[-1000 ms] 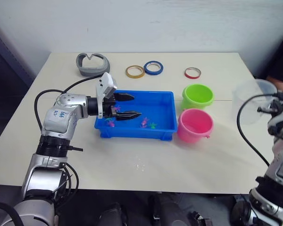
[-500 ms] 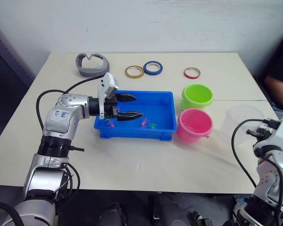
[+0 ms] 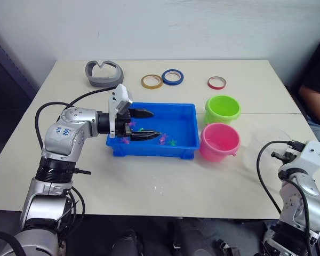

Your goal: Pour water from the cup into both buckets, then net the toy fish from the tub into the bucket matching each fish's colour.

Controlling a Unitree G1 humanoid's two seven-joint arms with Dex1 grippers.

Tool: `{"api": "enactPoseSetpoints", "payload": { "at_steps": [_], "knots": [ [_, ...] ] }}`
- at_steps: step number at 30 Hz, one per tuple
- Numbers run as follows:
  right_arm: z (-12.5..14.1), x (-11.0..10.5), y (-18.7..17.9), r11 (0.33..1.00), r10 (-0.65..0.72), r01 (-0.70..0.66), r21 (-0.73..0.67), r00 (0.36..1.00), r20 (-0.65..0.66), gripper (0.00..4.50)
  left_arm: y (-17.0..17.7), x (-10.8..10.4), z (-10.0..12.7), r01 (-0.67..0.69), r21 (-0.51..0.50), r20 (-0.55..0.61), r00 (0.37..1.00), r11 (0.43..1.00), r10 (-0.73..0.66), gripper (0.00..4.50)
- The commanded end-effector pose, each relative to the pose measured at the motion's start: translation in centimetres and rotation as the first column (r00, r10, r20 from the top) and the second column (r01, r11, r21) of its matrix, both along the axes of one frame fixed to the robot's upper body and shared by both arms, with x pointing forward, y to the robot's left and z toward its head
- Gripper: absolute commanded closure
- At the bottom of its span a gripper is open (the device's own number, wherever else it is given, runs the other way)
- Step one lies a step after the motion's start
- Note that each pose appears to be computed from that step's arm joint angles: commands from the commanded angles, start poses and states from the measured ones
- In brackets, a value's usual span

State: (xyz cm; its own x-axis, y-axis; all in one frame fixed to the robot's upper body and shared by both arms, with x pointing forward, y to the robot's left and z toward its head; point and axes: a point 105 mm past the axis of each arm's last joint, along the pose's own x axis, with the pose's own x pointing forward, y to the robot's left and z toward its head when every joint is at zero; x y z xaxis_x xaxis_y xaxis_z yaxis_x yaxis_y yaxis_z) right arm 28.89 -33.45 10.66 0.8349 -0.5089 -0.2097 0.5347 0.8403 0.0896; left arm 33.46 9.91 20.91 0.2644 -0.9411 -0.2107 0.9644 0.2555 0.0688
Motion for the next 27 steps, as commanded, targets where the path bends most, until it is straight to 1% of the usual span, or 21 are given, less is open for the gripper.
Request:
{"api": "enactPoseSetpoints", "payload": {
  "at_steps": [1, 2, 3, 4, 9, 10, 12, 20, 24, 27],
  "knots": [
    [0.3, -0.1, -0.3, 1.0, -0.012, 0.012, -0.015, 1.0, 0.008, 4.45, -0.1, -0.8, 0.5, 0.035, 0.013, 0.022, 0.999, 0.999, -0.035, 0.0],
    [0.3, -0.1, -0.2, 1.0, -0.007, 0.008, -0.008, 1.0, 0.005, 3.72, -0.1, -0.7, 0.5, 0.033, 0.013, 0.022, 0.999, 0.999, -0.034, 0.0],
    [0.4, -0.2, -0.3, 1.0, -0.01, 0.01, -0.016, 1.0, 0.003, 3.48, -0.1, -0.7, 0.5, 0.033, 0.012, 0.023, 0.999, 0.999, -0.033, 0.0],
    [0.4, -0.2, -0.4, 1.0, -0.01, 0.01, -0.019, 1.0, 0.002, 3.1, -0.1, -0.6, 0.5, 0.032, 0.011, 0.023, 0.999, 0.999, -0.032, 0.0],
    [1.0, -0.6, -0.7, 0.999, -0.007, 0.007, -0.047, 1.0, 0.001, 0.67, -0.1, -0.5, 0.4, 0.031, 0.012, 0.024, 0.999, 0.999, -0.031, 0.0],
    [1.1, -0.8, -0.8, 0.998, -0.008, 0.008, -0.059, 1.0, -0.003, 0.11, 0.0, -0.5, 0.4, 0.031, 0.012, 0.024, 0.999, 0.999, -0.031, 0.0],
    [1.4, -1.6, -1.0, 0.997, -0.013, 0.012, -0.081, 1.0, -0.011, 0.04, 0.0, -0.5, 0.4, 0.03, 0.012, 0.025, 0.999, 0.999, -0.031, 0.0],
    [1.9, -4.1, -1.3, 0.983, 0.05, -0.065, -0.171, 0.995, -0.09, 0.04, 0.1, -0.2, 0.4, 0.028, 0.013, 0.029, 0.999, 1.0, -0.029, 0.0],
    [1.3, -4.2, -0.1, 0.969, 0.162, -0.187, -0.161, 0.974, -0.156, 0.04, -0.1, -0.1, 0.4, 0.035, 0.011, 0.033, 0.999, 0.999, -0.035, 0.0],
    [1.2, -5.0, 0.5, 0.95, 0.242, -0.276, -0.146, 0.946, -0.217, 0.04, 0.0, -0.1, 0.4, 0.033, 0.011, 0.033, 0.999, 0.999, -0.034, 0.0]
  ]
}}
